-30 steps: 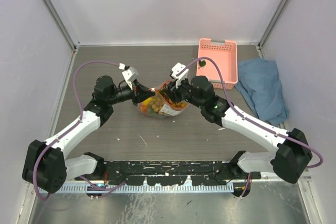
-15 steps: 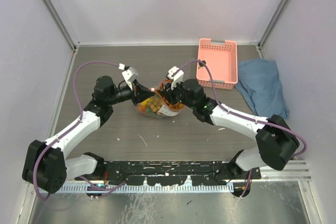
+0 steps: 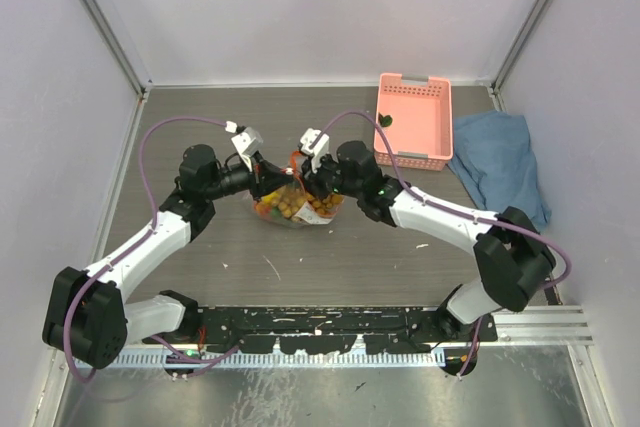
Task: Place the food in the zip-top bag and seal the zipper
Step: Zip the zipper food storage bag at the center of the board.
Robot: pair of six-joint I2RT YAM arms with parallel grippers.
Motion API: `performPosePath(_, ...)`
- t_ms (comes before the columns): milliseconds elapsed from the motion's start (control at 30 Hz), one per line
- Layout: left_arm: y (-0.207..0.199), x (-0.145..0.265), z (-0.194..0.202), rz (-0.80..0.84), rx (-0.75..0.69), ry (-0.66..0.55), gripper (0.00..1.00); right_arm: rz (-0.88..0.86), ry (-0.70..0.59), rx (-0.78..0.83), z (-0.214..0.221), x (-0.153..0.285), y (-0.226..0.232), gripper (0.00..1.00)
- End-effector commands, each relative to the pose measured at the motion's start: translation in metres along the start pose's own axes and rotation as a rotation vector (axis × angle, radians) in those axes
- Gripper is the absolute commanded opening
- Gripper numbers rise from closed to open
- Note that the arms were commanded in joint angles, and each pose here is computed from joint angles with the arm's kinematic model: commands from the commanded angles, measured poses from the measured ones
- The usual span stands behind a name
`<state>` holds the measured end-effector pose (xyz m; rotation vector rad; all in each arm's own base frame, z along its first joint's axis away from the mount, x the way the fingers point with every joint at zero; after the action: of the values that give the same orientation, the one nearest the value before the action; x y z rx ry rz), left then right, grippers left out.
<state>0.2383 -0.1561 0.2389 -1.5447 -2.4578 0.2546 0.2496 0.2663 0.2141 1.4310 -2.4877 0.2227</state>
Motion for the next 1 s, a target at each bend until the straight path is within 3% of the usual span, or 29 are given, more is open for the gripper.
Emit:
performPosePath(0, -0.009, 0.005, -0.036, 0.026, -0.119, -0.13, 0.0, -0.139, 0.066, 0.042, -0.001, -0.015, 0.011, 0.01)
performPosePath(133, -0.009, 0.012, -0.037, -0.005, -0.128, -0.151, 0.0, -0.173, 0.172, 0.074, 0.012, -0.024, 0.009, 0.01)
performPosePath(233, -0.004, 0.02, -0.035, -0.064, -0.112, -0.156, 0.0, -0.199, 0.173, 0.101, 0.013, -0.013, 0.011, 0.01)
performPosePath(333, -0.001, 0.025, -0.031, -0.088, -0.097, -0.148, 0.0, -0.237, 0.159, 0.142, 0.002, 0.008, 0.013, 0.01)
performPosePath(600, -0.005, 0.028, -0.037, -0.084, -0.107, -0.182, 0.0, -0.348, 0.281, 0.228, -0.017, 0.023, 0.013, 0.01)
performPosePath(833, -0.011, 0.024, -0.039, 0.043, -0.114, -0.171, 0.0, -0.386, 0.347, 0.185, -0.007, -0.004, 0.012, 0.01)
performPosePath(967, -0.013, 0.024, -0.033, 0.081, -0.113, -0.17, 0.0, -0.334, 0.302, 0.148, -0.001, -0.024, 0.008, 0.03)
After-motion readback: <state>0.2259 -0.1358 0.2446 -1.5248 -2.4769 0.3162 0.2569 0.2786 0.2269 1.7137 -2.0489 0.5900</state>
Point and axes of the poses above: each gripper's point midway between its finger pads, its own x axis back along the fingers, its own y axis along the line the jaws close on, z = x × y, the point moved 10 cm from there along x, back along the fingers, and after that the axes turned 2 degrees about x, right-handed, at the moved point
